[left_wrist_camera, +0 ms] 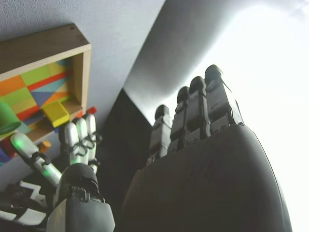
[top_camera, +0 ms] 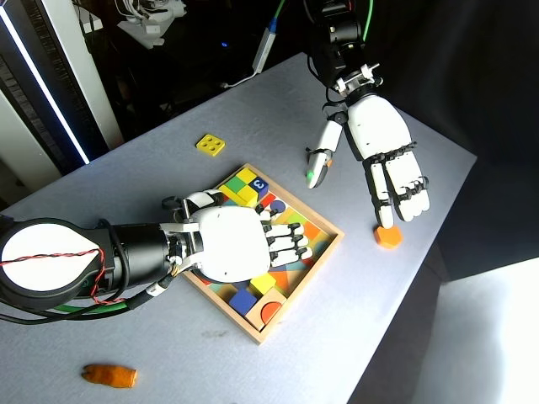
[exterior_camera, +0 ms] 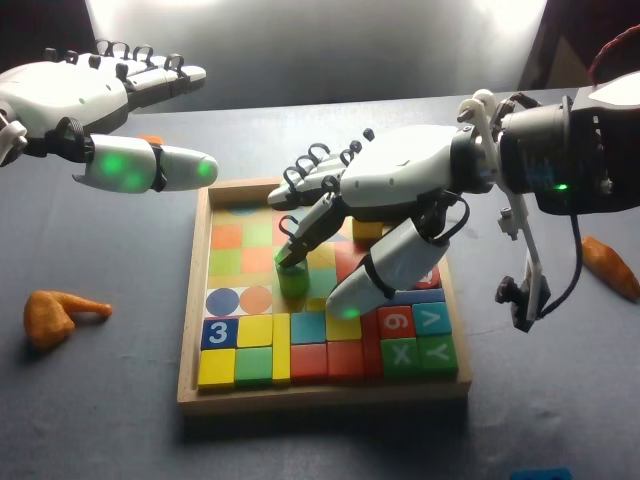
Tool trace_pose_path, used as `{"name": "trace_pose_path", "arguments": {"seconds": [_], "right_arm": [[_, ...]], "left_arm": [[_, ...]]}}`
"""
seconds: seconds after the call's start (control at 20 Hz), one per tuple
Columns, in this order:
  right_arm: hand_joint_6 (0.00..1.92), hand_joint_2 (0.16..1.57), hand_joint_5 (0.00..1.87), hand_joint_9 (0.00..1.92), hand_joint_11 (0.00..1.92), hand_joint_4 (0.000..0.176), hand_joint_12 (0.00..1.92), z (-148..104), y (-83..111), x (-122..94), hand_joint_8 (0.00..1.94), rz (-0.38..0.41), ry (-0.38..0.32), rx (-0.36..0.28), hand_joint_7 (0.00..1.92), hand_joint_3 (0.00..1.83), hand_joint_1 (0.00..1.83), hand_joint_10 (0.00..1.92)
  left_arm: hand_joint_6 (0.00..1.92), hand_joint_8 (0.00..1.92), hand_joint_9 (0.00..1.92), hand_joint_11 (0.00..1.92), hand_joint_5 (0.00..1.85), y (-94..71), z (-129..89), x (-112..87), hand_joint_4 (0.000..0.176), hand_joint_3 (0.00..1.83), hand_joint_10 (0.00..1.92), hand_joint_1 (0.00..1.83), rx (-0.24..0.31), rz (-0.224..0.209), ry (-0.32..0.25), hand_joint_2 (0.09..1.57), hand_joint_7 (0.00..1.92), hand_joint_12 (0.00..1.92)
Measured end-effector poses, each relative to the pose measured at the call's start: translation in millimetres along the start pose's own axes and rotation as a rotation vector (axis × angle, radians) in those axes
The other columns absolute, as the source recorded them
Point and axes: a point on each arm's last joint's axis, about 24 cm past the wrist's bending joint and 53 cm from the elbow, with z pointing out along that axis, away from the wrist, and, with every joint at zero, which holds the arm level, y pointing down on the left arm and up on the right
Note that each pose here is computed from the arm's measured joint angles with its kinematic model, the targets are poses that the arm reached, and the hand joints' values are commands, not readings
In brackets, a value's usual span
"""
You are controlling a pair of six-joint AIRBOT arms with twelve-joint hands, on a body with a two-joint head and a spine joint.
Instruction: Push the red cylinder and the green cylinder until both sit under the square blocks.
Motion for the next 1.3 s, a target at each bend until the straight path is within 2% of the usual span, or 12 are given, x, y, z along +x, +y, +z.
{"name": "trace_pose_path", "arguments": {"seconds": [0.15,0.35,0.4,0.45,0.6,0.65,0.7,0.75,0.9,1.05,1.15,1.3], "right_arm": [[0.01,1.03,0.55,0.00,0.01,0.167,0.01,-0.3,-3.5,4.7,0.00,0.013,0.010,0.007,0.01,0.00,0.30,0.00],[0.00,1.04,0.54,0.00,0.00,0.157,0.00,-0.1,-3.9,3.7,0.00,0.020,0.008,0.006,0.00,0.00,0.28,0.00],[0.00,1.04,0.54,0.00,0.00,0.161,0.00,-0.3,-4.2,3.5,0.00,0.020,0.008,0.006,0.00,0.00,0.28,0.00],[0.00,1.04,0.54,0.00,0.00,0.167,0.00,-0.6,-4.9,3.0,0.00,0.020,0.007,0.007,0.00,0.00,0.27,0.00],[0.01,1.04,0.56,0.00,0.01,0.157,0.00,-0.7,-5.3,3.0,0.00,0.023,0.008,0.008,0.00,0.00,0.30,0.00],[0.00,1.04,0.55,0.00,0.00,0.167,0.00,-0.7,-5.5,3.4,0.00,0.029,0.009,0.009,0.00,0.00,0.30,0.00],[0.00,1.05,0.55,0.00,0.00,0.168,0.00,-0.7,-5.7,3.8,0.00,0.031,0.011,0.010,0.00,0.00,0.30,0.00],[0.00,1.05,0.55,0.00,0.00,0.168,0.00,-0.8,-5.9,4.2,0.00,0.032,0.013,0.011,0.00,0.00,0.29,0.00],[0.00,1.05,0.56,0.00,0.01,0.175,0.00,-1.7,-6.5,5.0,0.00,0.035,0.019,0.012,0.00,0.00,0.31,0.00],[0.00,1.06,0.53,0.00,0.01,0.176,0.01,-3.6,-7.2,6.3,0.00,0.042,0.027,0.012,0.00,0.00,0.27,0.00],[0.00,1.06,0.54,0.00,0.00,0.176,0.00,-4.6,-7.6,7.2,0.00,0.047,0.032,0.012,0.00,0.00,0.25,0.00],[0.01,1.05,0.56,0.00,0.00,0.164,0.00,-5.9,-8.2,7.9,0.00,0.049,0.037,0.012,0.00,0.00,0.25,0.00]], "left_arm": [[0.00,0.00,0.00,0.07,0.00,1.8,0.2,-0.5,0.156,0.00,0.00,0.00,-0.005,-0.001,0.000,1.01,0.00,0.05],[0.00,0.00,0.00,0.06,0.00,1.5,0.7,1.1,0.172,0.00,0.00,0.00,-0.005,-0.001,0.004,0.99,0.00,0.06],[0.00,0.00,0.00,0.07,0.00,1.5,0.7,1.1,0.152,0.00,0.00,0.00,-0.005,-0.001,0.004,1.00,0.00,0.07],[0.00,0.00,0.00,0.01,0.00,1.5,0.7,1.1,0.148,0.01,0.00,0.00,-0.005,-0.001,0.004,0.99,0.00,0.20],[0.00,0.00,0.00,0.00,0.00,1.2,0.9,1.5,0.155,0.00,0.00,0.00,-0.005,-0.001,0.004,0.99,0.00,0.31],[0.00,0.00,0.00,0.00,0.00,1.3,0.9,1.6,0.151,0.00,0.00,0.00,-0.005,-0.001,0.005,0.99,0.00,0.29],[0.00,0.00,0.00,0.00,0.00,1.3,0.9,1.6,0.169,0.00,0.00,0.00,-0.005,-0.001,0.005,0.98,0.00,0.28],[0.00,0.00,0.00,0.00,0.00,1.2,1.0,1.8,0.175,0.00,0.00,0.00,-0.005,0.001,0.005,0.97,0.00,0.22],[0.00,0.00,0.00,0.00,0.00,1.0,1.1,2.0,0.176,0.00,0.00,0.00,-0.005,0.001,0.006,0.98,0.00,0.20],[0.00,0.00,0.00,0.00,0.00,1.3,1.1,2.0,0.153,0.00,0.00,0.00,-0.005,0.002,0.006,1.00,0.00,0.32],[0.00,0.00,0.00,0.00,0.00,1.4,1.1,2.2,0.171,0.00,0.00,0.00,-0.006,0.002,0.006,1.01,0.00,0.34],[0.00,0.00,0.00,0.00,0.00,2.3,0.9,2.4,0.155,0.00,0.00,0.00,-0.007,0.002,0.007,1.01,0.00,0.37]]}}
